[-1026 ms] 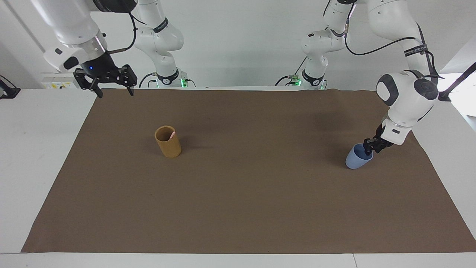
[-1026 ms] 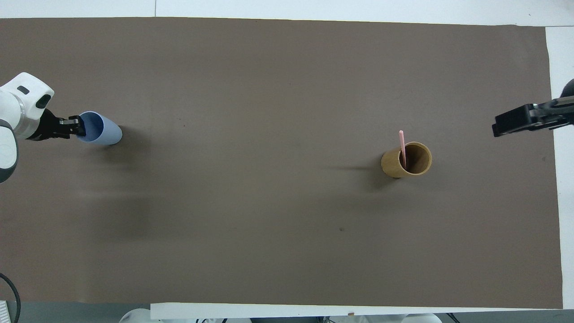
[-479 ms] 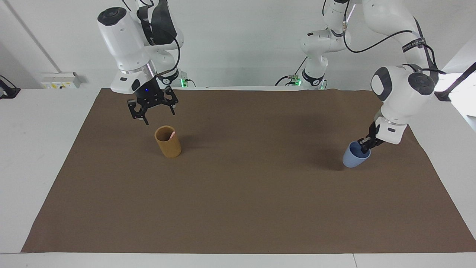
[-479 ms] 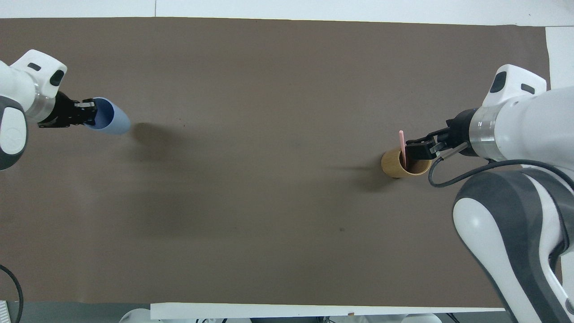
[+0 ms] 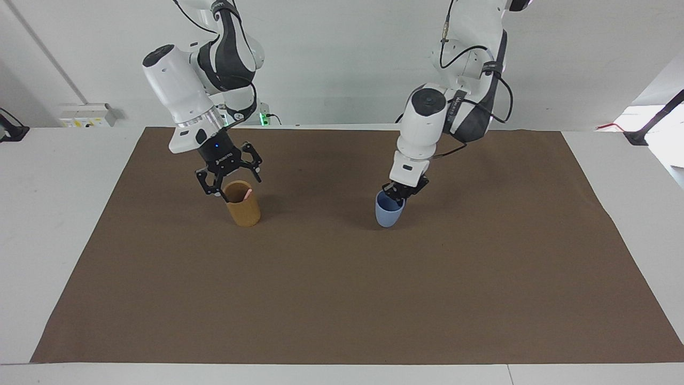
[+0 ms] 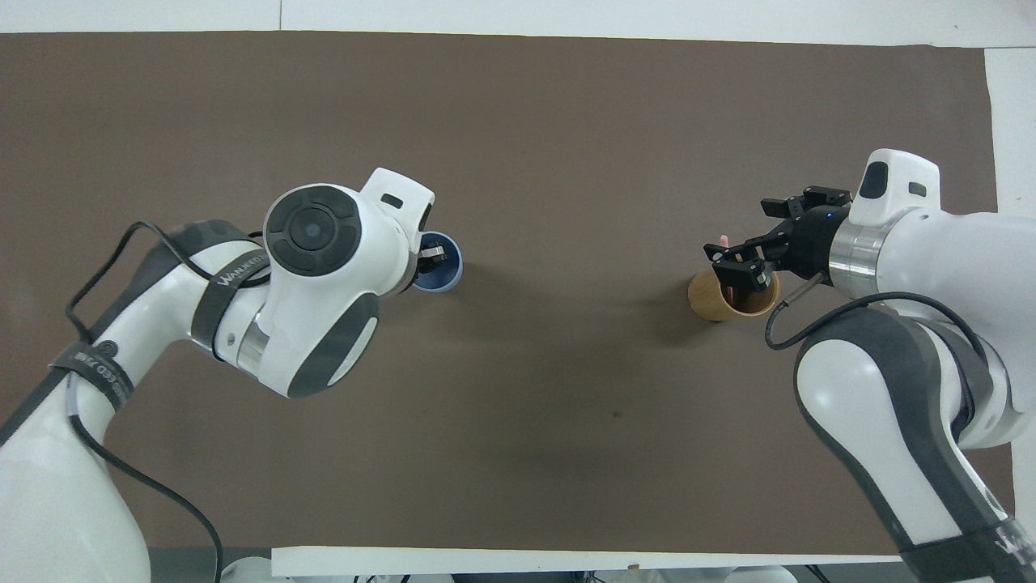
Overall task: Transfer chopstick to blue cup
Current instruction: 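Slide the blue cup toward the table center while the right gripper reaches the chopstick, then release the blue cup with the left gripper while the right gripper grasps the chopstick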
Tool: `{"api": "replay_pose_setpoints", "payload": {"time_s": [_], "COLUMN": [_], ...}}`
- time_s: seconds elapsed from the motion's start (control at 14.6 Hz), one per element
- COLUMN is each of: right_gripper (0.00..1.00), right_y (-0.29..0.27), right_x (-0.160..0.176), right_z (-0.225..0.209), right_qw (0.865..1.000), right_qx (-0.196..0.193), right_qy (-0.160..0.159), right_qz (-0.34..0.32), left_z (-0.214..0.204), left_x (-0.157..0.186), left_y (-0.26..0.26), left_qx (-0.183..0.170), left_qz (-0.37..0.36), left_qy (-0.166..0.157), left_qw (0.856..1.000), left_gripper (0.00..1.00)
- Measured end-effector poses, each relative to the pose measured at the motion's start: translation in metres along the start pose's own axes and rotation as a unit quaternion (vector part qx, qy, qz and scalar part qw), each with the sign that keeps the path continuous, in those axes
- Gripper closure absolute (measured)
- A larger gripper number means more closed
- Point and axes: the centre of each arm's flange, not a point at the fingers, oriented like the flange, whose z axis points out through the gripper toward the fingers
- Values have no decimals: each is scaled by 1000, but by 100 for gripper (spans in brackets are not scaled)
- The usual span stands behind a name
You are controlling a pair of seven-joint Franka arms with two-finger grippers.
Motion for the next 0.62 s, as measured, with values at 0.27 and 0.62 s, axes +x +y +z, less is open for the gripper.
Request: {"api": "replay_pose_setpoints", "payload": {"time_s": [0.27, 0.62], "right_gripper": [29, 44], "right_y": [2, 2], "right_x": [-16, -24], "right_z": [19, 23], "right_qw": [1000, 999], "right_qx": [22, 37], "right_qy": [8, -7], "right_qz": [5, 9], "left_z": [13, -11], "left_x": [-3, 6], "left_y": [-1, 1], "left_qx": [5, -14], "left_qz": [-25, -42], "left_qy": [-4, 4], "left_qw": [1000, 999], "left_gripper": [85, 32]}}
